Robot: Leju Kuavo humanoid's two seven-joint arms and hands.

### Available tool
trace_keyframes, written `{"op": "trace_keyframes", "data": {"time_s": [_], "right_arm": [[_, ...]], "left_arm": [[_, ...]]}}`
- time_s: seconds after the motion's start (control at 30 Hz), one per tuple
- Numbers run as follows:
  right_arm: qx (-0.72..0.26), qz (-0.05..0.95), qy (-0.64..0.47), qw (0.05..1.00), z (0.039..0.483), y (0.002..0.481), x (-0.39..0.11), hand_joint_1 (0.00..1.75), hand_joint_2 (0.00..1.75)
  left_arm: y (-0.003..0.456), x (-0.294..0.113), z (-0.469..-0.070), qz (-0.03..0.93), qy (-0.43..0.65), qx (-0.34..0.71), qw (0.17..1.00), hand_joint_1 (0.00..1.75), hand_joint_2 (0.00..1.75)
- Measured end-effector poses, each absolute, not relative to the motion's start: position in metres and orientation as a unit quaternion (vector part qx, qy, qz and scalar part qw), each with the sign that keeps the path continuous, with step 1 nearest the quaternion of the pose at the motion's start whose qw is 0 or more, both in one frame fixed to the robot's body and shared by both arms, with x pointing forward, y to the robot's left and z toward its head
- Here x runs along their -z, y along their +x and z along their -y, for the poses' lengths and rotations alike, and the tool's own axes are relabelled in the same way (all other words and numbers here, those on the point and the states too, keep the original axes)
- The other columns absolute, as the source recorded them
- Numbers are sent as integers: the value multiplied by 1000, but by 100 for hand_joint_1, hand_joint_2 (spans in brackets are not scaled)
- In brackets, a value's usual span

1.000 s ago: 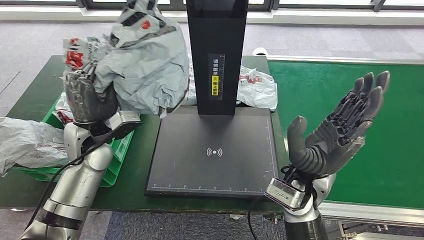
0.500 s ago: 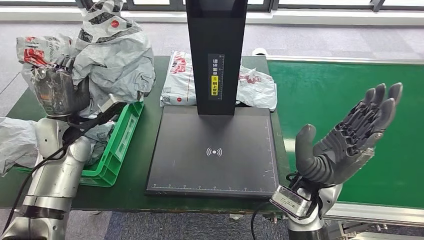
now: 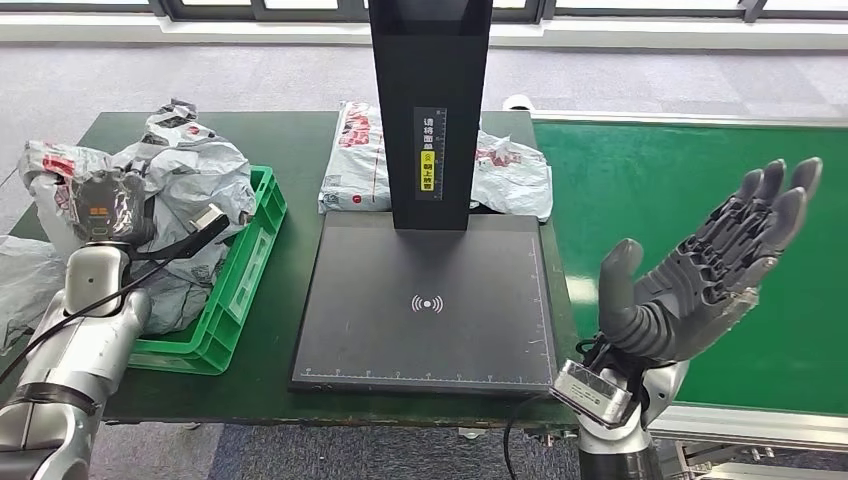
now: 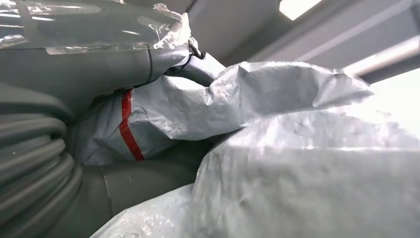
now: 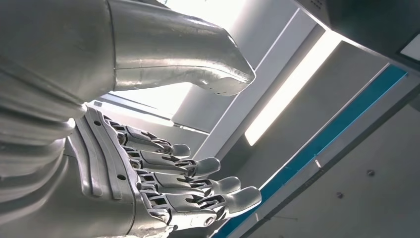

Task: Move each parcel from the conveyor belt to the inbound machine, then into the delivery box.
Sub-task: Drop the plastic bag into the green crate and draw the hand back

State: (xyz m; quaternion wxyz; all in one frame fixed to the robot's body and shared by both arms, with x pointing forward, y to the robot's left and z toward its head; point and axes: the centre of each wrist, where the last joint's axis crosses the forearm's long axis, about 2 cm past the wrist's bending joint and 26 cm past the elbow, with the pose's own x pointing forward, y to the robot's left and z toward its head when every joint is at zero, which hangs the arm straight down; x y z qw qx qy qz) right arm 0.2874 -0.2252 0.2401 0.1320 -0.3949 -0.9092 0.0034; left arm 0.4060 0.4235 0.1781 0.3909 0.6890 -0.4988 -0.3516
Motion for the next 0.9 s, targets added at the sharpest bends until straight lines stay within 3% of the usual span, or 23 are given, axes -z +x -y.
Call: {"op": "trace_keyframes", "data": {"time_s": [0.37, 0.73, 0.8, 0.9], "right_arm": [[-5, 909, -393, 138, 225, 288, -237, 0, 175], [-11, 908, -393, 143, 225, 289, -234, 0, 175], [-13, 908, -394, 144, 225, 289, -233, 0, 175], [-16, 906, -395, 150, 226, 289, -231, 0, 175]], "left_arm": [[385, -137, -465, 400, 689, 375, 474, 175, 175], [381, -128, -470, 372, 676, 388, 504, 175, 175], [381, -128, -470, 369, 673, 391, 508, 152, 175], [381, -127, -470, 367, 665, 398, 515, 99, 175]]}}
